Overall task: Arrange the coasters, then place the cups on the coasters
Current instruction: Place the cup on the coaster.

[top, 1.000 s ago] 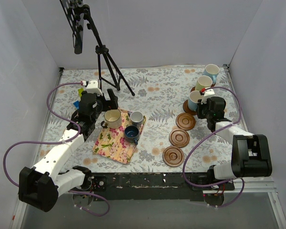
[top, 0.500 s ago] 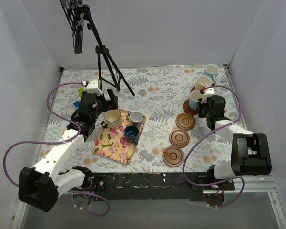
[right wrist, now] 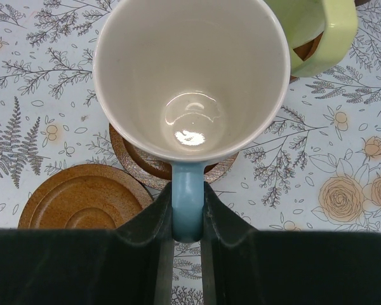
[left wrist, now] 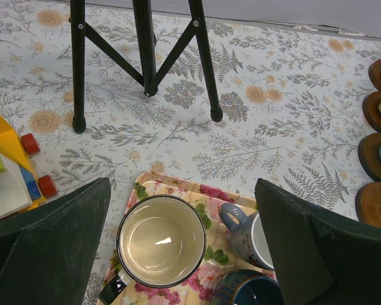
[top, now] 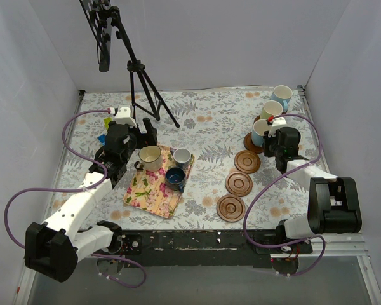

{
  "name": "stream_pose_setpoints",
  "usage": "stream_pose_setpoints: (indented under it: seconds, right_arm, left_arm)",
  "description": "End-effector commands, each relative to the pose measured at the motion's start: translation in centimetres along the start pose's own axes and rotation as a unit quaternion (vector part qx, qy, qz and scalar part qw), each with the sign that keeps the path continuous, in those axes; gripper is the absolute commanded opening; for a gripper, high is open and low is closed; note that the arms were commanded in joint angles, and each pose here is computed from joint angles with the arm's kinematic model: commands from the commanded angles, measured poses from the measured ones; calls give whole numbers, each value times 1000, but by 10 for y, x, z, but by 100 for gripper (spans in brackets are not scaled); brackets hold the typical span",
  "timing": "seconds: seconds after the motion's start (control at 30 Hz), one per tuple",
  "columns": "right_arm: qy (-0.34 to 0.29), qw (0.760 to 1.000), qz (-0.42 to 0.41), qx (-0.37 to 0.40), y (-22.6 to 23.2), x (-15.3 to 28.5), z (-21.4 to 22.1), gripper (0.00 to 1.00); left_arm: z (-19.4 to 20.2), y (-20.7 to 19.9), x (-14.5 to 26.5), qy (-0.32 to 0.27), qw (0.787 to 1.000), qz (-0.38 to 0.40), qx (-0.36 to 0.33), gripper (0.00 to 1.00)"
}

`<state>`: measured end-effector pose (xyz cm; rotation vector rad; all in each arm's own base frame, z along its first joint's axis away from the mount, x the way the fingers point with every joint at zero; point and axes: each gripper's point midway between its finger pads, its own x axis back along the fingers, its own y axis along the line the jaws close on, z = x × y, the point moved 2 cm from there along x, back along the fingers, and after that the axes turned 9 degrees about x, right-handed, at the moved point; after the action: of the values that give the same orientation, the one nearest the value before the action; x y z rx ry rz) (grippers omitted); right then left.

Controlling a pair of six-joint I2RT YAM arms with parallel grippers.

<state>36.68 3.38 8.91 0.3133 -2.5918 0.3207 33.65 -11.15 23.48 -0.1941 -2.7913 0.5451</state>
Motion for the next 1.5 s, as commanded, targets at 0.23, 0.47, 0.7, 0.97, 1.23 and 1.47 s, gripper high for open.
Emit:
stream_pose_setpoints:
  seconds: [0.23,0.47,0.7,0.97,1.23,1.47]
  right_arm:
    - [-85,996,7,1,-9,-2,-53,9]
    - [-82,997,5,-3,-9,-3,-53,3]
    - [-83,996,5,-4,-9,-2,-54,2]
    - [-87,996,1,-5,-8,1,-56,2]
    - [-91,996,-5,-9,-6,1,-59,1]
    - [-84,996,8,-4,-10,1,-57,1]
  left_arm:
    - [-4,0,-1,-5,1000,2,-6,98]
    - [-5,0,-1,-4,1000,3,-6,98]
    - [-3,0,-1,-3,1000,3,-7,98]
    - [-4,-1,-1,-4,1000,4,-6,98]
    - [-4,-1,-1,-2,1000,5,-7,98]
    - [-5,-1,-1,-4,1000,6,-6,98]
